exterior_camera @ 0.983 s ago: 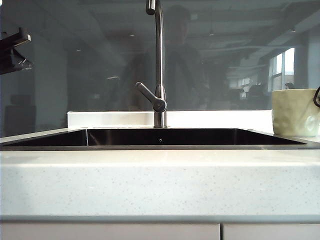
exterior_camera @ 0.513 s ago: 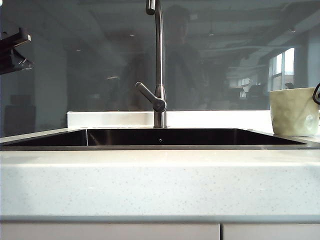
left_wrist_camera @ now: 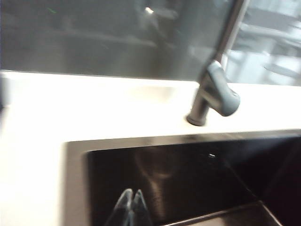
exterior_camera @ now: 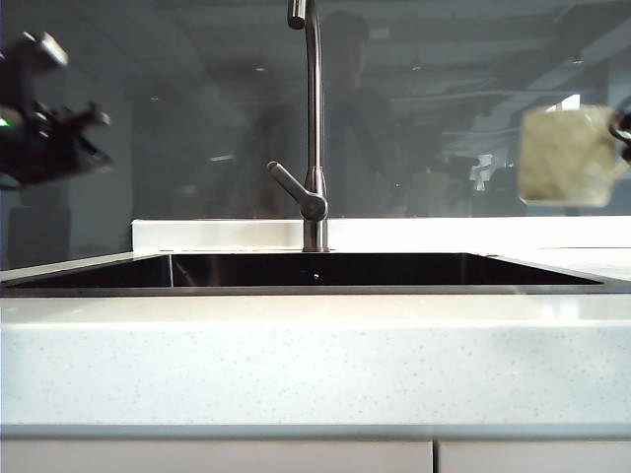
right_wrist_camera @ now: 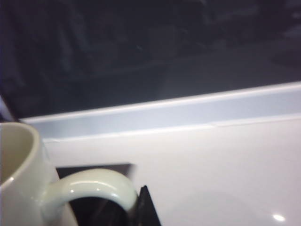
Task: Pick up the mug next to the sink, go to the faucet to get some water, pour the water into the sink, and finally put the mug back to its place.
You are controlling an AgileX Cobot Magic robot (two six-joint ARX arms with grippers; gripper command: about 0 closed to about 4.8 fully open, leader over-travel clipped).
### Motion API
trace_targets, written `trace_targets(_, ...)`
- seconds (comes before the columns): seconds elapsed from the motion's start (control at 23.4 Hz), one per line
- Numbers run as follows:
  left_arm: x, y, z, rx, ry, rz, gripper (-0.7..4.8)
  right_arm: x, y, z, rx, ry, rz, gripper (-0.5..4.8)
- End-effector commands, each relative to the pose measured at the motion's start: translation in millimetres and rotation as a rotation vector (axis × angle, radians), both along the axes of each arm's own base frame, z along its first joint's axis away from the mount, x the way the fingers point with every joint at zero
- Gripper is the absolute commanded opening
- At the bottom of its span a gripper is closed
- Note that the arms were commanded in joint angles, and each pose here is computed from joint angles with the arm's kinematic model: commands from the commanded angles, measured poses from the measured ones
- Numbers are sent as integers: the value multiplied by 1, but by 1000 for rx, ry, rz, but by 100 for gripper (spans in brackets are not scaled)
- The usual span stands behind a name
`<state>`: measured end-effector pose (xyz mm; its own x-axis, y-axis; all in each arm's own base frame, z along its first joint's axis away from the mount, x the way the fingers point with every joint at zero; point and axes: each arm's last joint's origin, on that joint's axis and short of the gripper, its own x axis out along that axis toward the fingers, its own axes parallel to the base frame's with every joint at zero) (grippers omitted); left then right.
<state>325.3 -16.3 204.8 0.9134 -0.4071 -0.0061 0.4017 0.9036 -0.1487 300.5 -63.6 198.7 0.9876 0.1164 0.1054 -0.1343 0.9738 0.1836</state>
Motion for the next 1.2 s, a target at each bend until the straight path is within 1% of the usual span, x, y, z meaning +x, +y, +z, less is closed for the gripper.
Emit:
trace_targets(0.04, 34, -9, -1, 6, -31, -111, -5, 9, 29, 26, 44, -24, 79, -5)
trace_targets(0.13, 55, -15, -4, 0, -38, -165, -5, 19, 51, 37, 54, 23, 127, -6)
trace_targets(0.3, 90, -22, -8, -7, -79, -208, -5, 39, 97, 63, 49, 86, 201, -5)
trace_targets(0.43, 115, -25, -11, -2, -107, -269, -5, 50, 129, 84, 5, 98, 235, -6)
trace_targets(0.47, 133, -27, -14, -2, -124, -326, -2, 57, 146, 95, -9, 95, 260, -5)
trace_targets(0.51, 141, -28, -16, -9, -122, -342, 3, 60, 155, 101, -9, 88, 273, -5)
trace_targets(0.56, 150, -29, -18, -21, -124, -366, 39, 62, 161, 105, -9, 85, 281, -5)
trace_targets(0.6, 158, -30, -20, -25, -128, -381, 88, 66, 169, 109, -9, 75, 295, -5)
trace_targets(0.64, 166, -31, -23, -33, -131, -398, 153, 69, 174, 111, -7, 67, 296, -5)
trace_targets(0.68, 173, -31, -25, -40, -132, -405, 194, 72, 180, 113, -6, 61, 304, -5)
trace_targets(0.85, 199, -35, -33, -86, -110, -485, 313, 84, 195, 123, -2, 28, 329, -5)
trace_targets(0.9, 210, -38, -35, -126, -93, -532, 396, 90, 199, 127, 1, 12, 331, -5)
trace_targets(0.94, 216, -42, -35, -148, -91, -542, 447, 93, 201, 130, 2, 5, 331, -5)
trace_targets(0.98, 220, -44, -35, -161, -92, -548, 479, 96, 204, 131, 3, -2, 335, -5)
trace_targets(1.07, 228, -55, -32, -178, -106, -576, 479, 99, 207, 136, 5, -9, 337, -6)
trace_targets(1.2, 233, -75, -24, -170, -151, -622, 479, 102, 212, 143, 9, -21, 331, -5)
